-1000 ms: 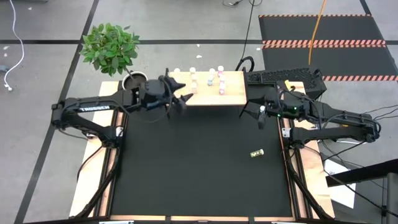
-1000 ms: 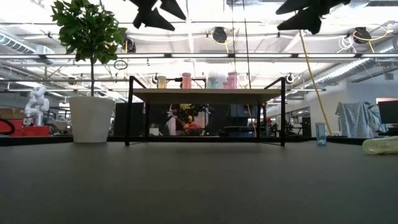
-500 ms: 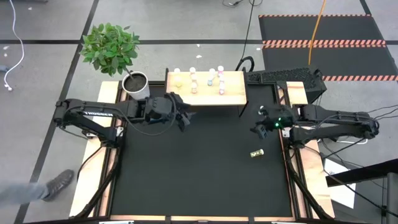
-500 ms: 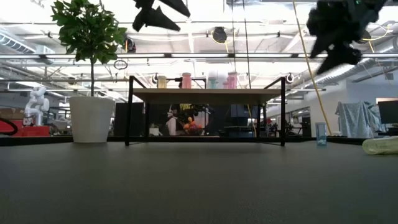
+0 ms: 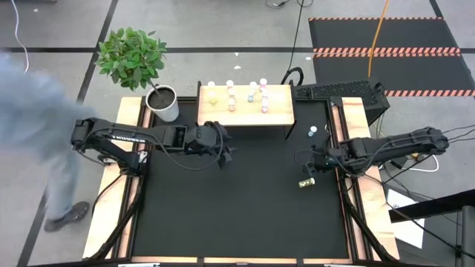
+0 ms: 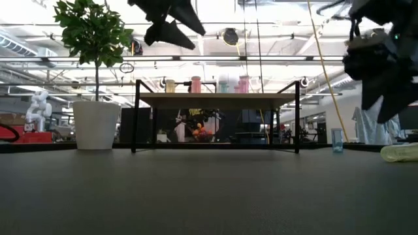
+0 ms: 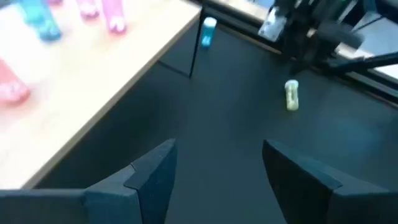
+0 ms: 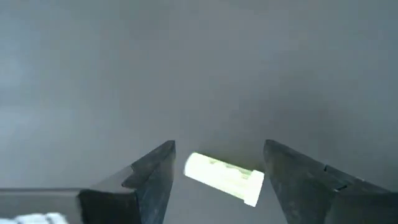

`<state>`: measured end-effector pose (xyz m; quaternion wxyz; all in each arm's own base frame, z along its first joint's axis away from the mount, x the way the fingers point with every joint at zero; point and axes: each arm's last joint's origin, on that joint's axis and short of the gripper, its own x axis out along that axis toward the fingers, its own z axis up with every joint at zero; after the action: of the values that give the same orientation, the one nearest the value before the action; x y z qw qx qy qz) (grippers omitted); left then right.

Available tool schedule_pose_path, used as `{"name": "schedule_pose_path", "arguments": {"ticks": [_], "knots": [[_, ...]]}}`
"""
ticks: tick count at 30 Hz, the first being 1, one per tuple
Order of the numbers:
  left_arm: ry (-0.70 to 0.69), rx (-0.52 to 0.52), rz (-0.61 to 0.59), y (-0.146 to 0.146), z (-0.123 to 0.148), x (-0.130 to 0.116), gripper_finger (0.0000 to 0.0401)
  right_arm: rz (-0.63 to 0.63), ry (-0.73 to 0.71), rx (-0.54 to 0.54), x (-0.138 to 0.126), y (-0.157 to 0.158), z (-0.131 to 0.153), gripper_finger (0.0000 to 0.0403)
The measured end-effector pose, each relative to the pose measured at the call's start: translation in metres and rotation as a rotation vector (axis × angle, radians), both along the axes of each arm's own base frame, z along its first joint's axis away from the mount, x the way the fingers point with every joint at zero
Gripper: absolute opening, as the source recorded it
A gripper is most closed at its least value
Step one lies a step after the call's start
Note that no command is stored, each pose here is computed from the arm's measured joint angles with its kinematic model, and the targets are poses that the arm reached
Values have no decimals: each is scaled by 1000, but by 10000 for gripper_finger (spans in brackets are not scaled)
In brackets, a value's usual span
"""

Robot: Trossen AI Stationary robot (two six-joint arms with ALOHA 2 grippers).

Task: Pick and place medicine bottles onto shelf by color
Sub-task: Put the yellow pill bottle on the shelf aligned with the other yellow pill bottles

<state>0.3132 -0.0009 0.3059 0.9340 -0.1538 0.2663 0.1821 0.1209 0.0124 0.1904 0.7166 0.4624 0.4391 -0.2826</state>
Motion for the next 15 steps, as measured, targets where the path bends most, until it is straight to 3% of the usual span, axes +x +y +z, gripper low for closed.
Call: {"name": "schedule_pose_path", "arguments": {"ticks": [9,15], "knots": [[69,23,-10,2,-11,4,237,-145,189,193,-18,2,-44,204],[170,75,-51,2,-16,-2,237,-151,172,295,-20,4,-63,197]]}}
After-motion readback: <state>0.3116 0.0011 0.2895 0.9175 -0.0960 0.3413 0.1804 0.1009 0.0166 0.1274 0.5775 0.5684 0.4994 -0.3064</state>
